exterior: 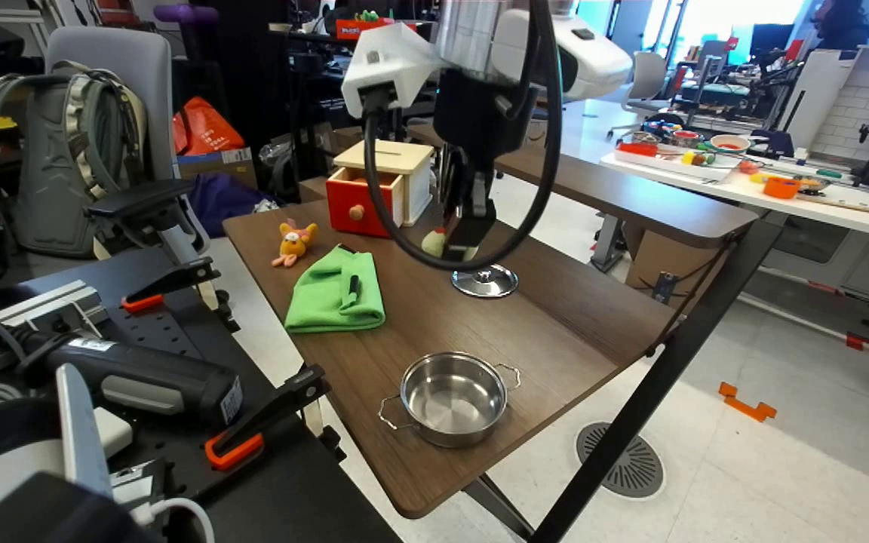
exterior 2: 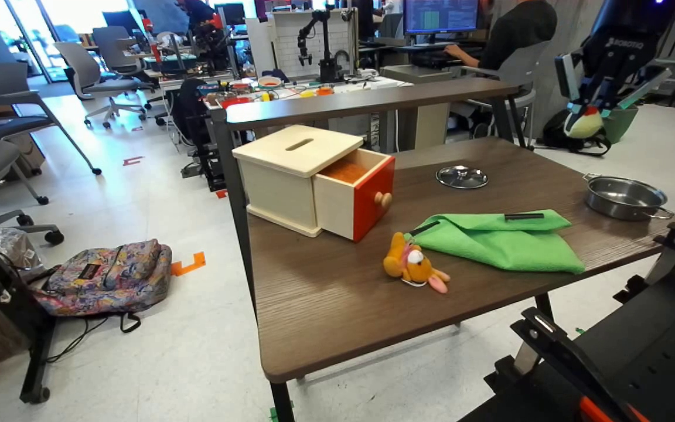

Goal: Pick up the plush toy from the table and put it in the pot

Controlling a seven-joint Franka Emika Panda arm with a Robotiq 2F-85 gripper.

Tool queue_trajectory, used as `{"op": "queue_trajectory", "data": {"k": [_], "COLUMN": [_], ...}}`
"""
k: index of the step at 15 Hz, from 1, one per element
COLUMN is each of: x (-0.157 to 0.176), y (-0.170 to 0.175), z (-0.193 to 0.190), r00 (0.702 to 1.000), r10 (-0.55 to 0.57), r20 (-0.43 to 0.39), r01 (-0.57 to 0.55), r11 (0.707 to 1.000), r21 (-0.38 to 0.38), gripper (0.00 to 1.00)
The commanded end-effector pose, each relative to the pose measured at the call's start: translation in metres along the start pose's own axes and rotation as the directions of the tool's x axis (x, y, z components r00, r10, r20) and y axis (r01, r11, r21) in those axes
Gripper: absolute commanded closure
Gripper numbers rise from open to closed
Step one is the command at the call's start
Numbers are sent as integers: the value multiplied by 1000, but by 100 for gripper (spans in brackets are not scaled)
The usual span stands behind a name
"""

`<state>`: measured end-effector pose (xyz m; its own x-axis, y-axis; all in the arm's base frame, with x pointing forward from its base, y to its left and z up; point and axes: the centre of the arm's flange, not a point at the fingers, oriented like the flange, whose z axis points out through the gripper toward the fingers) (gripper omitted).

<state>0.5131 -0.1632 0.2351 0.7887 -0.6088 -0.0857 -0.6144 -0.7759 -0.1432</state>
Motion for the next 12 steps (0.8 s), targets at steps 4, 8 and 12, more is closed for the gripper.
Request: {"op": "queue_trajectory", "data": {"k": [4,8,12], "x": [19,22,25], "y": [64,80,84], "z": [26,42,50], "r00": [995,989,983], "r10": [98,139,175], "r20": [35,54,61], "r01": [-99,-140,-174], "r11": [994,990,985], "r21": [48,13,-14], "gripper": [96,96,96]}}
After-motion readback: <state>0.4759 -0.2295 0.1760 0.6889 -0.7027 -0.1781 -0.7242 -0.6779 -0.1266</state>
